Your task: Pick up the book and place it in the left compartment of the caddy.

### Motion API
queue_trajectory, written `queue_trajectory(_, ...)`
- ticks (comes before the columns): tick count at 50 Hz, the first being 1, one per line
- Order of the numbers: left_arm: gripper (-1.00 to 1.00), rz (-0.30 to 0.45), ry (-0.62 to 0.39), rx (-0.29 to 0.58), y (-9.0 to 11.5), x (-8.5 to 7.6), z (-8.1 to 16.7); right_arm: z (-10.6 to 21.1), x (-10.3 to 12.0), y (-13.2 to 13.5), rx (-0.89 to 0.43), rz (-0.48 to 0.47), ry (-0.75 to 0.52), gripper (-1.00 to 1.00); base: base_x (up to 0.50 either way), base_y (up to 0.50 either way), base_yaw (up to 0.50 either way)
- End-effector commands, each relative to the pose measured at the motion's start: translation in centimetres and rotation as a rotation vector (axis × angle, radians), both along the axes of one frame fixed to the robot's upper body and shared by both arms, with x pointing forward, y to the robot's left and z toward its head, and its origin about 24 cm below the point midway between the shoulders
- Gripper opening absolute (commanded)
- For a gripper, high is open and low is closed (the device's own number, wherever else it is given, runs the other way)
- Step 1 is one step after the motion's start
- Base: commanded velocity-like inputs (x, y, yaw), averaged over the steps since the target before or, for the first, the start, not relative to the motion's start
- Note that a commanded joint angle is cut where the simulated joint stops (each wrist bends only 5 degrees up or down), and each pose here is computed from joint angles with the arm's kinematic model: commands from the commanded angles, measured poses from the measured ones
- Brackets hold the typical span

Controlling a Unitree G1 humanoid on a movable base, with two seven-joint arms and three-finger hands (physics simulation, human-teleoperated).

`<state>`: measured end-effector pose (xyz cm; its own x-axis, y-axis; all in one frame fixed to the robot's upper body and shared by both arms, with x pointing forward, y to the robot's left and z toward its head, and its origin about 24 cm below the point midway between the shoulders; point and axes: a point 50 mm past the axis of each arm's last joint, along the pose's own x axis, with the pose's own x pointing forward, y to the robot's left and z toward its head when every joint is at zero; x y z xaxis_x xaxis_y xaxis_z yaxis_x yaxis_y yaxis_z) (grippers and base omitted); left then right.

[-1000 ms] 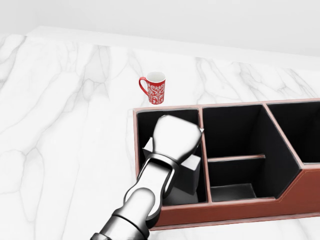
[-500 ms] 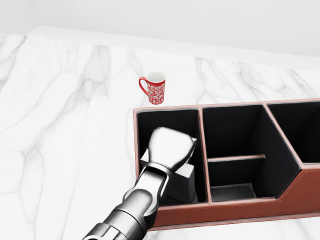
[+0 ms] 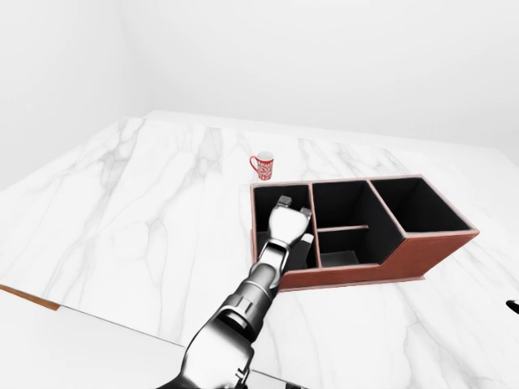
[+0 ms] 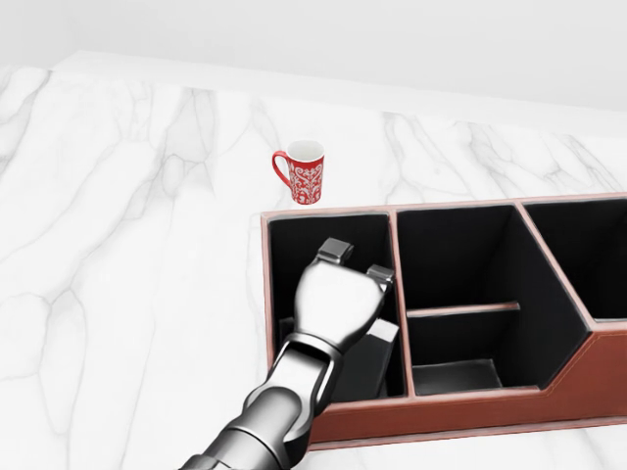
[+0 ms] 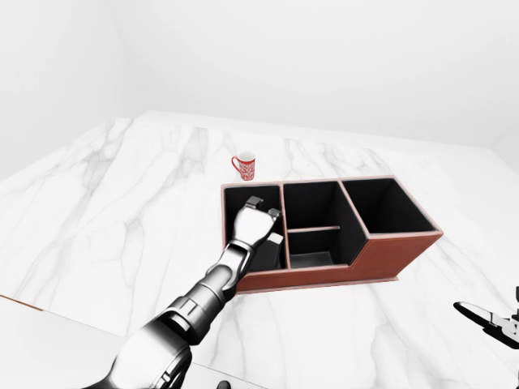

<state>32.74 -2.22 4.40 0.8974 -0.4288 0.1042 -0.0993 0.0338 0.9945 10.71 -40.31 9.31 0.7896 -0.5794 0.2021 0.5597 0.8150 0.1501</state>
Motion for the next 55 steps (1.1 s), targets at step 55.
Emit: queue_trajectory(55,1.0,0.134,-0.536,0.083,2.6,-7.9,19.0,-0.2,0.2,-0.1,0.003,-0.01,0.007,1.0,0.0,0.0,0.0)
